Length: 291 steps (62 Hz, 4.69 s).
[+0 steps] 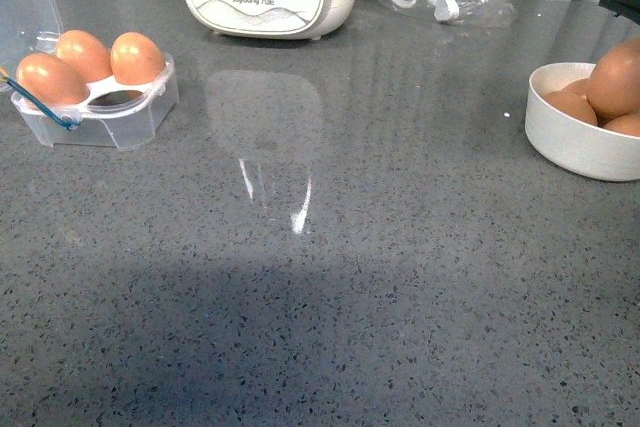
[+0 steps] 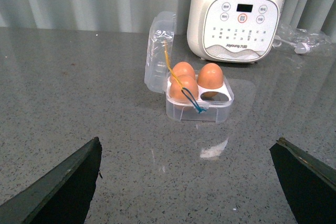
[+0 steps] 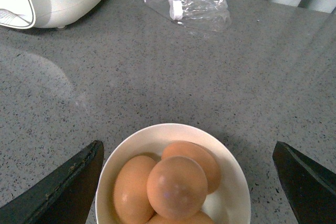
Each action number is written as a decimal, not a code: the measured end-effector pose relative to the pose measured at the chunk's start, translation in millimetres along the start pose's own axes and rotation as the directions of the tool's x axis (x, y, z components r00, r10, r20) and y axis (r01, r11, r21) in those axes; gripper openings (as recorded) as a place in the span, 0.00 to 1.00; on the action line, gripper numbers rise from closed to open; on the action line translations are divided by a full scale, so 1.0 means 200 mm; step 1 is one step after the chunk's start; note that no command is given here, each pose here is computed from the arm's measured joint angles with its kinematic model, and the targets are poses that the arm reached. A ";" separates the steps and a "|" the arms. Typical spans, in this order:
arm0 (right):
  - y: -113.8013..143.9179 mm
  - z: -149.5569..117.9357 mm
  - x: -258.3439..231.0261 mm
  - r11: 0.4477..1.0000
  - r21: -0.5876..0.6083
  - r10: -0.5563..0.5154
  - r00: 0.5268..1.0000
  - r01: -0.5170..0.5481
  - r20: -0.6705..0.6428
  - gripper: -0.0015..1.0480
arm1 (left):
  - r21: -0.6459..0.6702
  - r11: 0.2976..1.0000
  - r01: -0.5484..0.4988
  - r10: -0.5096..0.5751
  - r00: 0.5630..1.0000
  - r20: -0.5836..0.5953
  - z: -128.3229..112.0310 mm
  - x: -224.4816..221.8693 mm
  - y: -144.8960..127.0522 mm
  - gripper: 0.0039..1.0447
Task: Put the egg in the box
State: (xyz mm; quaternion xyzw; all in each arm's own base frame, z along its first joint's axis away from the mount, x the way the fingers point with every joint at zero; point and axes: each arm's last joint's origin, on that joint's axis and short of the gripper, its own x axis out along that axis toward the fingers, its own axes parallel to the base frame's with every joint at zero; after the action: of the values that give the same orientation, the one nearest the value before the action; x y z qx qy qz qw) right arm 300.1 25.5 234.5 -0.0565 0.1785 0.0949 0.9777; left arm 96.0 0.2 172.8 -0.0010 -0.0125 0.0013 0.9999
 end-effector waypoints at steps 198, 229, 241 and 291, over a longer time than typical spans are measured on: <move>1.24 0.24 0.53 0.670 -0.135 0.737 0.676 -0.730 -0.003 0.39 | 0.000 1.000 0.000 0.000 1.000 0.000 0.00 0.00 0.00 0.94; 1.27 0.18 0.56 0.681 -0.126 0.724 0.689 -0.721 -0.034 0.39 | 0.000 1.000 0.000 0.000 1.000 0.000 0.00 0.00 0.00 0.94; 1.29 0.15 0.56 0.680 -0.121 0.721 0.689 -0.724 -0.069 0.39 | 0.000 1.000 0.000 0.000 1.000 0.000 0.00 0.00 0.00 0.94; 1.14 0.22 0.53 0.713 -0.104 0.696 0.718 -0.694 -0.023 0.93 | 0.000 1.000 0.000 0.000 1.000 0.000 0.00 0.00 0.00 0.94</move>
State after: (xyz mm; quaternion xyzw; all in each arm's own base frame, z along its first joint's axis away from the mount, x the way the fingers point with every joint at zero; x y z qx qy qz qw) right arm 365.2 271.8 220.1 -0.0359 0.1725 0.4648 0.8677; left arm 96.0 0.2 172.8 -0.0008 -0.0125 0.0013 0.9999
